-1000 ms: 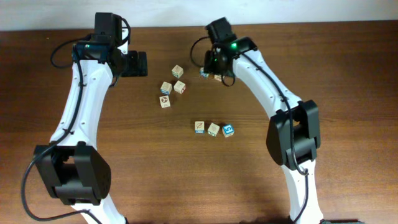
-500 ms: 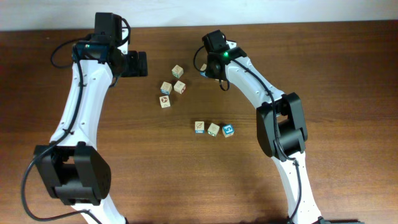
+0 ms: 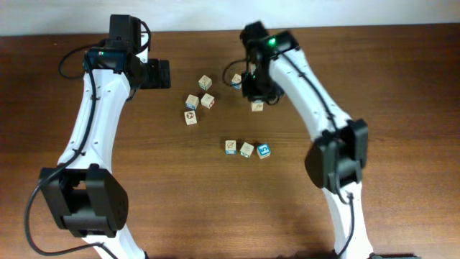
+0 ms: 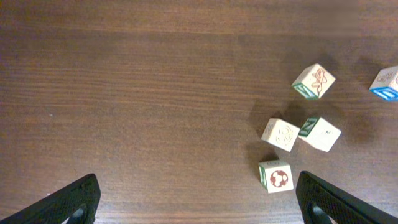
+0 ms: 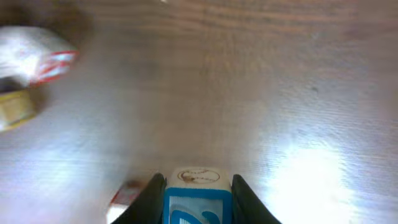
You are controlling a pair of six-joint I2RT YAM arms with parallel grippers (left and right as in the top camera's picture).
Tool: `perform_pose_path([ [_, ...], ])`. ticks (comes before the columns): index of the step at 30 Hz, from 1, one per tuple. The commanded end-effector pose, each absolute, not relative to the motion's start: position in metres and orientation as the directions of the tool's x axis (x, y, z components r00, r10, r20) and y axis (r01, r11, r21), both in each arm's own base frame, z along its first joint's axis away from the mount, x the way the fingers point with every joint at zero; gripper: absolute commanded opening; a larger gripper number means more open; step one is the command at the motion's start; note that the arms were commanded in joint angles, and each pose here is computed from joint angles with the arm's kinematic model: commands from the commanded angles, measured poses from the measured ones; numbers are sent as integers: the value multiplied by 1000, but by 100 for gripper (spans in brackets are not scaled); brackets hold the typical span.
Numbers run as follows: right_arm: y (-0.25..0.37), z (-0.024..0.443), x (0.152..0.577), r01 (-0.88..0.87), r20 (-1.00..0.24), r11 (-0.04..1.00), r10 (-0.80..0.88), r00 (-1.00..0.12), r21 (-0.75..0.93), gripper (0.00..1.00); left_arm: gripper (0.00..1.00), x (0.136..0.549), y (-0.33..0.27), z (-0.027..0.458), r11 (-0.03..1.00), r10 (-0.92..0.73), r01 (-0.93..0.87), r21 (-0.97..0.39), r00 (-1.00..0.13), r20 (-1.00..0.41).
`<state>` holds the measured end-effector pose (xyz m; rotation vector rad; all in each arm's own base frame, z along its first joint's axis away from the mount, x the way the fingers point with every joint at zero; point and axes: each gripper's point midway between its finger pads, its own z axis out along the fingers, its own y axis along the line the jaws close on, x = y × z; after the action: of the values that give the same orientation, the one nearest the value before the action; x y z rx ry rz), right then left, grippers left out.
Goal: Rotate 4 blocks
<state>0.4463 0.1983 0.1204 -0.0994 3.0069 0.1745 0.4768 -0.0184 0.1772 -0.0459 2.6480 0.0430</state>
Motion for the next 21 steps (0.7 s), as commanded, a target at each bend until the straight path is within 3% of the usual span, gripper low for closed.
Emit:
perform_pose_path([
  [1,189,240,418,-144,-320,975,-85,-944,168,23,99,481,-17,178,998,-40,-58,23,-877,-480],
  [5,158,263,371,-114,-252,989,-88,-964,93,22,99,481,-17,178,998,-40,-58,23,-877,-480],
  [10,150,180,359,-97,-55,995,-97,-994,14,22,99,481,-17,178,998,-40,-59,23,-876,-480],
  [14,135,88,356,-61,-4,996,-62,-998,-64,22,99,481,-17,178,998,-40,-59,23,-876,-480],
  [21,140,16,348,-71,-27,997,-72,-997,-9,22,99,481,-17,178,998,-40,-59,23,-876,-480],
])
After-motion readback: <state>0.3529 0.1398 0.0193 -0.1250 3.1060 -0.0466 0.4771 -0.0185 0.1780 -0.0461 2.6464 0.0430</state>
